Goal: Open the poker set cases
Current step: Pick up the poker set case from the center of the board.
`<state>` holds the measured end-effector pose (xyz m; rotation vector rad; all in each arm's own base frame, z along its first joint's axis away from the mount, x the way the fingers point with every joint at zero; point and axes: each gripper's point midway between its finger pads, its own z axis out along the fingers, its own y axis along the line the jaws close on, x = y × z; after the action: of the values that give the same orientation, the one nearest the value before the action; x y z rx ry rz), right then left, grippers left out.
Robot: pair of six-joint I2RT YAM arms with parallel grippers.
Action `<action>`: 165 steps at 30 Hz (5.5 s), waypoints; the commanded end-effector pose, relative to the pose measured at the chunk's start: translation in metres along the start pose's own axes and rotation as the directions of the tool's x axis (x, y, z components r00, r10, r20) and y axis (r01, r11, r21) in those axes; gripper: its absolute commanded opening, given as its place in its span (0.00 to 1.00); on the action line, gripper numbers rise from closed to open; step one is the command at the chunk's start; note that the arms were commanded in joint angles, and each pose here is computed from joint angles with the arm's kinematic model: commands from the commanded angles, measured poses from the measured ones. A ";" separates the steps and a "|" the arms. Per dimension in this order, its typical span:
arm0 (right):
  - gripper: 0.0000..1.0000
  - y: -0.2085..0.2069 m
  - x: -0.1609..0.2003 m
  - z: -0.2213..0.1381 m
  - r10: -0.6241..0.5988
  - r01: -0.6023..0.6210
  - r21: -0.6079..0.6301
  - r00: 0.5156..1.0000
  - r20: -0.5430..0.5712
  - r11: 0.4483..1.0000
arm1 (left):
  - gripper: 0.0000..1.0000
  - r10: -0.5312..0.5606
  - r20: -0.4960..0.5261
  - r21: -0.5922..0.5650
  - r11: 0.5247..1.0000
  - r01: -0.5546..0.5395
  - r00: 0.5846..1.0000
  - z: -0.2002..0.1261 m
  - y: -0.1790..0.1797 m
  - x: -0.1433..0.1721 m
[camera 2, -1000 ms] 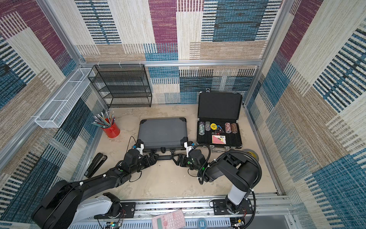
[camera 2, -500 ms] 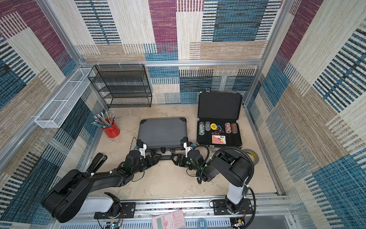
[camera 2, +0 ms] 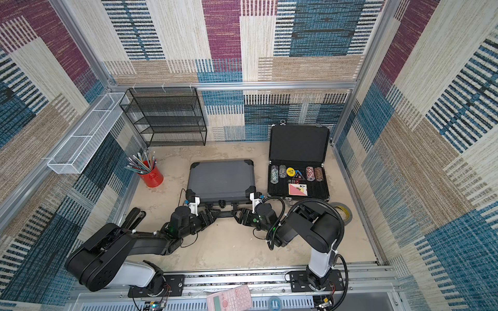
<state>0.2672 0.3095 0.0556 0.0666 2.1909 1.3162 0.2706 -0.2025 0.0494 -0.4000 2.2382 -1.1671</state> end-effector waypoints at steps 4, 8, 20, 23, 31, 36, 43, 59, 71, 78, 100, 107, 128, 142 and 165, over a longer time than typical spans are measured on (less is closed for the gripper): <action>0.69 0.002 -0.002 0.001 0.014 -0.014 -0.005 1.000 0.008 1.000 | 0.72 -0.089 0.017 0.061 0.994 0.088 0.996 0.003 -0.001 0.000; 0.69 0.002 -0.003 0.000 0.013 -0.013 -0.002 1.000 0.011 1.000 | 0.67 -0.146 0.026 0.088 0.986 0.143 0.989 0.007 0.005 0.003; 0.70 0.000 -0.004 -0.001 0.012 -0.012 0.012 1.000 0.017 1.000 | 0.47 -0.233 0.070 0.066 0.971 0.229 0.970 0.011 0.023 0.008; 0.70 0.002 -0.004 0.000 0.012 -0.012 0.007 1.000 0.011 1.000 | 0.42 -0.244 0.082 0.058 0.969 0.240 0.966 0.011 0.026 0.007; 0.70 0.003 -0.004 -0.001 0.006 -0.006 0.005 1.000 0.015 1.000 | 0.37 -0.240 0.113 0.077 0.970 0.232 0.964 0.013 0.019 -0.001; 0.70 0.006 -0.006 -0.002 -0.002 0.002 0.001 1.000 0.016 1.000 | 0.37 -0.227 0.136 0.102 0.971 0.214 0.964 0.016 0.011 -0.010; 0.70 0.006 -0.006 -0.003 -0.008 0.008 0.007 1.000 0.017 1.000 | 0.39 -0.230 0.137 0.112 0.970 0.216 0.963 0.020 0.007 -0.013; 0.71 0.007 -0.008 -0.002 -0.010 0.010 0.011 1.000 0.014 1.000 | 0.34 -0.236 0.181 0.161 0.965 0.208 0.955 0.016 -0.009 -0.026; 0.72 0.008 -0.008 -0.001 -0.014 0.014 0.014 1.000 0.011 1.000 | 0.31 -0.268 0.199 0.192 0.954 0.231 0.943 0.013 -0.018 -0.031; 0.72 0.008 -0.009 -0.002 -0.015 0.015 0.021 1.000 0.015 1.000 | 0.27 -0.307 0.173 0.164 0.946 0.280 0.936 0.018 -0.008 -0.023; 0.91 0.030 -0.016 -0.013 -0.038 0.042 -0.071 0.998 0.050 0.997 | 0.00 -0.373 0.199 0.284 0.907 0.311 0.906 0.009 -0.043 -0.043; 1.00 0.048 -0.024 -0.023 -0.060 0.072 -0.132 0.994 0.092 0.989 | 0.00 -0.420 0.209 0.370 0.870 0.326 0.883 0.000 -0.068 -0.058; 0.99 0.096 -0.054 -0.034 -0.006 0.060 -0.291 0.983 0.183 0.955 | 0.00 -0.485 0.138 0.532 0.772 0.348 0.864 0.000 -0.134 -0.079; 1.00 0.101 -0.062 -0.020 0.052 0.014 -0.371 0.984 0.168 0.928 | 0.00 -0.530 0.115 0.492 0.765 0.416 0.840 0.004 -0.116 -0.066; 1.00 0.078 -0.055 0.012 0.076 -0.032 -0.327 0.990 0.123 0.945 | 0.00 -0.559 0.081 0.508 0.736 0.448 0.825 0.010 -0.125 -0.066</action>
<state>0.2991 0.3365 0.1278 0.1056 1.9027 1.5890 0.3257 -0.2411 0.1251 -1.0387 1.7459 -1.6441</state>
